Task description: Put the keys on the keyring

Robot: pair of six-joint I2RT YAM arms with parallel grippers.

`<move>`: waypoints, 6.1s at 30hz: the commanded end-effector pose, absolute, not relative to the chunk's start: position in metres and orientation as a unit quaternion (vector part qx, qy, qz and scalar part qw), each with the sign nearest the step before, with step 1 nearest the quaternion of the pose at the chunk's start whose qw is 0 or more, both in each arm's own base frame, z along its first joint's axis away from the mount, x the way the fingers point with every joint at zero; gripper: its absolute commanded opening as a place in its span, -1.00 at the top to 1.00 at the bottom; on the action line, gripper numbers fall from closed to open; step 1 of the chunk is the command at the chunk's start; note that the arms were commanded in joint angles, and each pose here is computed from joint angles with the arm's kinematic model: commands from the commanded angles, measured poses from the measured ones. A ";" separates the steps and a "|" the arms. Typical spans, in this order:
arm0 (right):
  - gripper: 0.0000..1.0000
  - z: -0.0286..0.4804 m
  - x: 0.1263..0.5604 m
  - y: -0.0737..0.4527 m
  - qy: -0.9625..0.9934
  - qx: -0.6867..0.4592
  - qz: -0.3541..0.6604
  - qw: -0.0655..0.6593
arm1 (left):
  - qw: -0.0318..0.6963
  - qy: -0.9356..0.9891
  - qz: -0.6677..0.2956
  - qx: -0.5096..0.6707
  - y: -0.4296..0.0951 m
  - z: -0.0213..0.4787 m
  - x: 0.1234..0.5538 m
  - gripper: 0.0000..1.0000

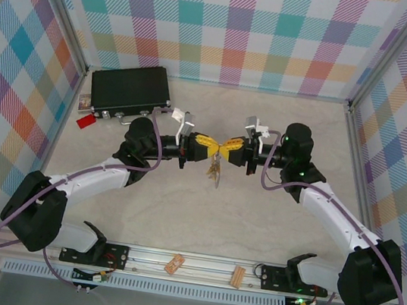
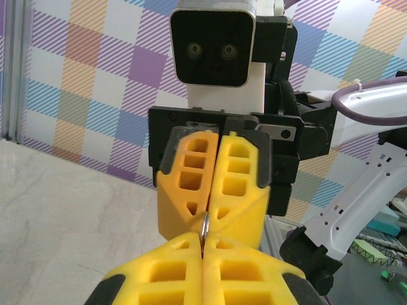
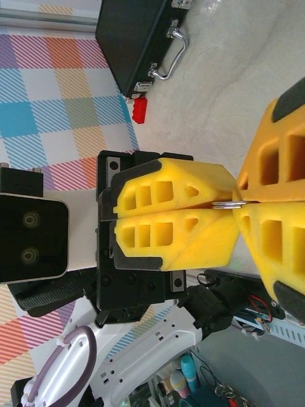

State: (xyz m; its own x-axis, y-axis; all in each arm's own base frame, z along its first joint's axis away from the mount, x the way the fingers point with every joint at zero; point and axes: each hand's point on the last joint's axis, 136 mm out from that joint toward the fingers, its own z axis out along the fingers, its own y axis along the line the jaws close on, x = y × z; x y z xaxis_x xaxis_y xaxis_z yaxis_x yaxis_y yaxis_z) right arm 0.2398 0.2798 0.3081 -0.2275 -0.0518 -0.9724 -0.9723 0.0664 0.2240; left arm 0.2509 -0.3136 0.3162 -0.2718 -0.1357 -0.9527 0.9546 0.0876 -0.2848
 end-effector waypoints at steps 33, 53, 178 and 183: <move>0.30 0.251 0.242 0.277 0.724 -0.530 0.350 0.269 | 0.465 0.629 -0.424 0.456 -0.305 0.260 0.264 1.00; 0.50 0.233 0.245 0.289 0.720 -0.549 0.346 0.246 | 0.452 0.626 -0.438 0.461 -0.308 0.259 0.260 1.00; 1.00 0.324 0.245 0.292 0.577 -0.447 0.462 0.504 | 0.570 0.586 -0.408 0.406 -0.314 0.299 0.251 -0.01; 1.00 0.320 0.244 0.293 0.580 -0.447 0.472 0.492 | 0.585 0.586 -0.394 0.399 -0.310 0.306 0.255 0.08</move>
